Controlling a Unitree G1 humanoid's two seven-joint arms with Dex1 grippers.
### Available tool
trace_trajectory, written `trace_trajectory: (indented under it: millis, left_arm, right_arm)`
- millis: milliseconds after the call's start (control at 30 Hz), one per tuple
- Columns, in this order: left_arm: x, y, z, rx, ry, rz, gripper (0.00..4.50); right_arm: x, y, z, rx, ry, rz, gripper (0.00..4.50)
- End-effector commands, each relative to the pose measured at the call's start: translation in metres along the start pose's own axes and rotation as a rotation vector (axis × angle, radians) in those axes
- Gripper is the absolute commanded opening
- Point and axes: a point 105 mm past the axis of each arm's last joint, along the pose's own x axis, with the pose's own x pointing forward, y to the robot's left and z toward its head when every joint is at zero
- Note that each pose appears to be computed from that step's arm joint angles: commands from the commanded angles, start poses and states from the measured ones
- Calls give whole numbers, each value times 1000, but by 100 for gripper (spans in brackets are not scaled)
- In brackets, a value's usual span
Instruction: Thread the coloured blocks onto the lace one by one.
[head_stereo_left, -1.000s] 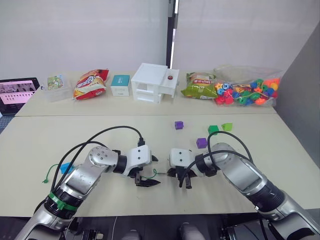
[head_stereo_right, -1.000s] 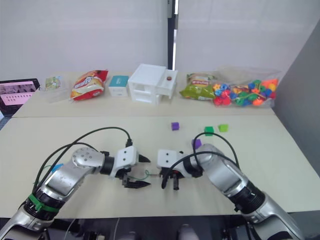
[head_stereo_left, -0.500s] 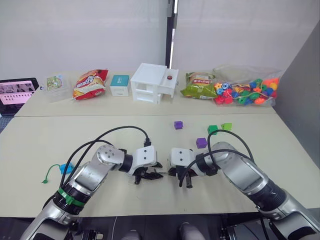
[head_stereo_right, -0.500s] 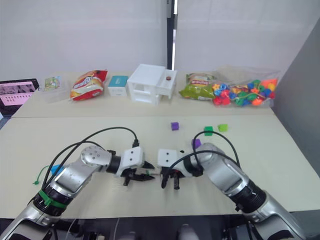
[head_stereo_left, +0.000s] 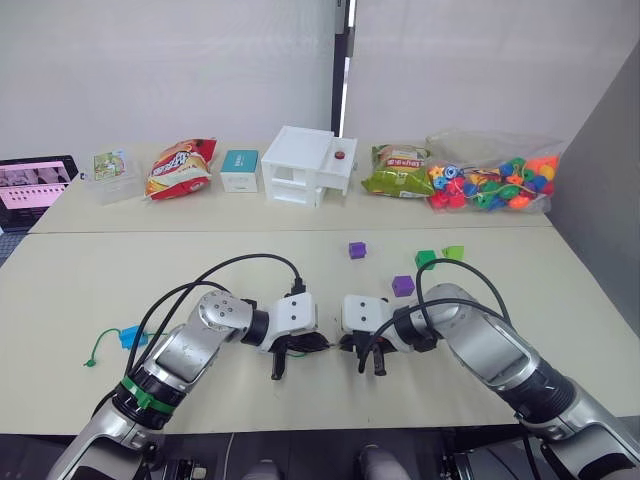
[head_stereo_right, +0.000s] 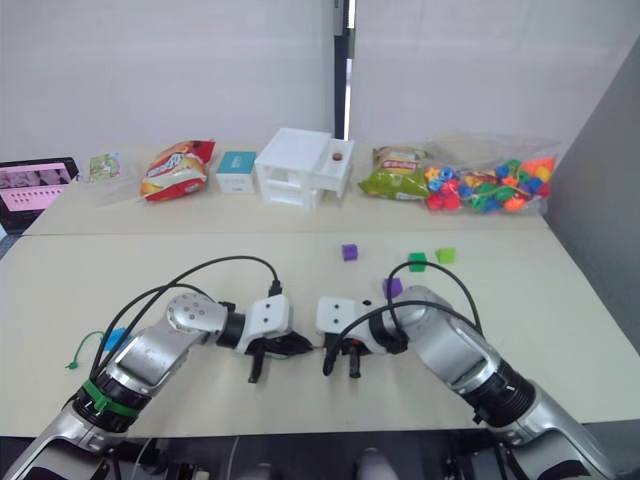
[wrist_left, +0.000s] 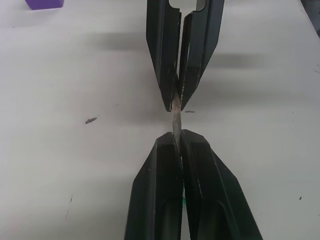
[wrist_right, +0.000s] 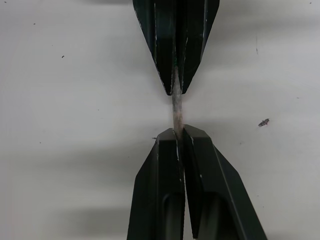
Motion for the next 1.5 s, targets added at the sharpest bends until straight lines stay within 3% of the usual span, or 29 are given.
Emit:
trace_trajectory:
  millis: [33,233,333,400,500,633,767,1133,1500]
  left_arm:
    - [-5,5,6,19,-17,15,0]
    - [-11,4,2,10,-8,16,0]
    - [-15,3,0,3,-5,21,0]
    - [-17,2,-1,-5,-5,27,0]
    - [-18,1,-2,-21,-11,31,0]
    - [-17,-1,-1,-32,-19,30,0]
    - [-12,-2,1,-25,-22,20,0]
    - [-11,-3,4,-25,-31,36,0]
    - [-10,-2,3,-35,-31,54,0]
  right_arm:
    - [-10,2,19,-25,-84,-36,69]
    - [-39,3,4,153,-147,-176,272]
    - [-56,2,-3,329,-248,-304,374]
    - [-73,3,-27,510,-299,-467,445]
    - [-104,-1,-80,696,-250,-797,445]
    - [-129,-15,-118,754,-196,-1073,445]
    - [-143,-53,-144,773,-214,-1270,445]
    - [-131,-133,-153,807,-240,-1311,445]
    - [-118,-164,-164,830,-210,-1305,445]
